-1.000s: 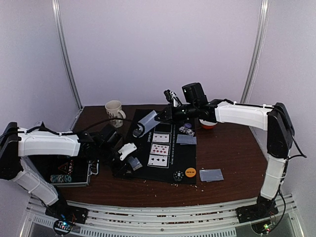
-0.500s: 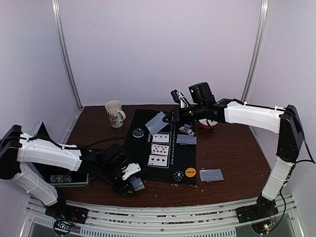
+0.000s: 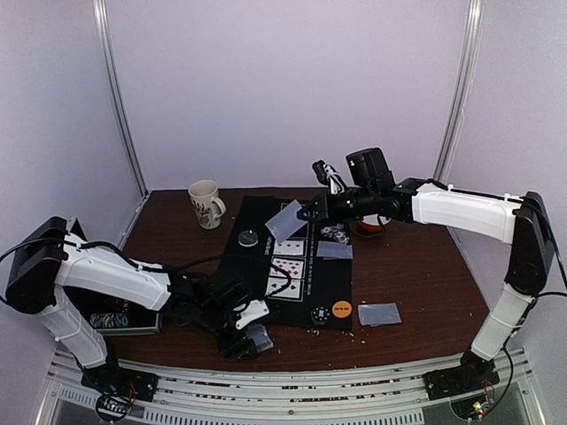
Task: Distribute texas hold em gaming equipment
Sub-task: Place the face-down deck piles in the corner of the board, then adjust the poker card.
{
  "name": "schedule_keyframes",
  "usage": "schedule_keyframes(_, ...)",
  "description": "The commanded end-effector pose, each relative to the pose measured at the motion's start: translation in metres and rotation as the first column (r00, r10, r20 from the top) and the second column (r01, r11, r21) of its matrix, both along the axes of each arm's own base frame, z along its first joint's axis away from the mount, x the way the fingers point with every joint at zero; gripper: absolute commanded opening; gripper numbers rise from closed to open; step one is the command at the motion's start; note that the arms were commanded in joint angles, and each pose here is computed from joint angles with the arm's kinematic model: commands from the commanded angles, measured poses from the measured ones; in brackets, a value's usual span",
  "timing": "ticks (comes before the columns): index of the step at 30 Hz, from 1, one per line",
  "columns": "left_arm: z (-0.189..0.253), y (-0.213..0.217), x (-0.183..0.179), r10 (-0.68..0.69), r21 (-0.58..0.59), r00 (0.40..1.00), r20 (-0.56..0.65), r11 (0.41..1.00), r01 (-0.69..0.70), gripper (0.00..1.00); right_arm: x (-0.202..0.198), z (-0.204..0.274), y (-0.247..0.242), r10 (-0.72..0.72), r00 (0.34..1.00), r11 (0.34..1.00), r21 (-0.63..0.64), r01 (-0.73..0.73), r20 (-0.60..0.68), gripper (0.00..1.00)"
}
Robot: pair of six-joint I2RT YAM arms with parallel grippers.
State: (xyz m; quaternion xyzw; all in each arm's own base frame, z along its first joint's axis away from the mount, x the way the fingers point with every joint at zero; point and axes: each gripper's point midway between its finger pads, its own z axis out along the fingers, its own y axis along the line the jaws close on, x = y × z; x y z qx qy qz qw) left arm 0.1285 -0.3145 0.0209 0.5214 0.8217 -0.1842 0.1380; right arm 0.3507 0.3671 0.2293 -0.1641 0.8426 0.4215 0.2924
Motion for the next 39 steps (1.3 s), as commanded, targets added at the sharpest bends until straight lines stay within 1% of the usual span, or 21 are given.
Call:
schedule_keyframes(1,-0.004,0.005,0.004,-0.004,0.027,1.0,0.03,1.0,0.003,0.76,-0.003,0.011,-0.008,-0.01,1.0,1.0,0.002,0.01,0.028,0.0)
schedule_keyframes(4,-0.001,0.004,0.007,-0.003,0.025,0.999,0.048,1.0,0.002,0.8,-0.003,0.013,-0.007,-0.011,1.0,1.0,0.006,0.011,0.029,0.0)
schedule_keyframes(8,0.003,0.003,0.006,-0.007,0.02,0.999,0.043,1.0,0.006,0.87,-0.003,0.013,-0.008,-0.013,1.0,1.0,0.003,0.013,0.027,0.0)
schedule_keyframes(13,0.022,-0.001,0.008,-0.015,-0.035,0.997,0.074,0.999,0.018,0.95,-0.004,0.013,-0.012,-0.024,0.999,1.0,-0.009,0.024,0.029,0.0)
schedule_keyframes(15,0.036,-0.004,0.01,-0.023,-0.07,0.994,0.107,0.997,0.031,0.98,-0.004,0.013,-0.014,-0.036,0.999,0.999,-0.017,0.036,0.033,0.0)
schedule_keyframes(22,0.084,-0.01,0.017,-0.007,-0.168,0.983,0.186,0.985,0.038,0.98,-0.008,0.012,-0.019,-0.067,0.997,0.997,-0.032,0.068,0.025,0.0)
schedule_keyframes(25,0.118,-0.012,0.027,0.04,-0.23,0.975,0.219,0.973,0.012,0.98,-0.022,0.02,-0.013,-0.025,0.998,0.999,-0.042,0.028,0.065,0.0)
schedule_keyframes(28,0.169,-0.01,0.046,0.129,-0.363,0.963,0.239,0.931,-0.034,0.98,-0.042,0.034,-0.002,0.062,0.992,0.998,-0.021,-0.06,0.109,0.0)
schedule_keyframes(30,0.204,-0.004,0.058,0.18,-0.478,0.957,0.227,0.877,-0.051,0.91,-0.059,0.048,0.007,0.133,0.98,0.991,0.01,-0.136,0.146,0.0)
schedule_keyframes(31,0.22,0.0,0.064,0.203,-0.532,0.954,0.223,0.845,-0.055,0.86,-0.068,0.054,0.013,0.171,0.97,0.984,0.026,-0.178,0.171,0.0)
schedule_keyframes(33,0.244,0.008,0.073,0.239,-0.617,0.943,0.23,0.786,-0.049,0.69,-0.09,0.067,0.027,0.25,0.943,0.961,0.065,-0.27,0.22,0.0)
schedule_keyframes(34,0.252,0.01,0.076,0.254,-0.646,0.937,0.241,0.762,-0.04,0.59,-0.101,0.073,0.034,0.282,0.929,0.945,0.097,-0.312,0.24,0.0)
schedule_keyframes(35,0.258,0.01,0.074,0.254,-0.671,0.934,0.251,0.741,-0.021,0.53,-0.111,0.079,0.041,0.311,0.915,0.927,0.131,-0.352,0.255,0.0)
schedule_keyframes(36,0.266,0.009,0.071,0.242,-0.695,0.933,0.266,0.719,0.011,0.51,-0.118,0.084,0.047,0.332,0.904,0.91,0.161,-0.382,0.269,0.0)
schedule_keyframes(37,0.272,0.008,0.065,0.22,-0.715,0.935,0.278,0.697,0.049,0.51,-0.122,0.09,0.051,0.342,0.895,0.897,0.182,-0.402,0.288,0.0)
schedule_keyframes(39,0.284,0.009,0.059,0.21,-0.747,0.928,0.308,0.657,0.1,0.55,-0.128,0.092,0.058,0.355,0.885,0.885,0.197,-0.423,0.302,0.0)
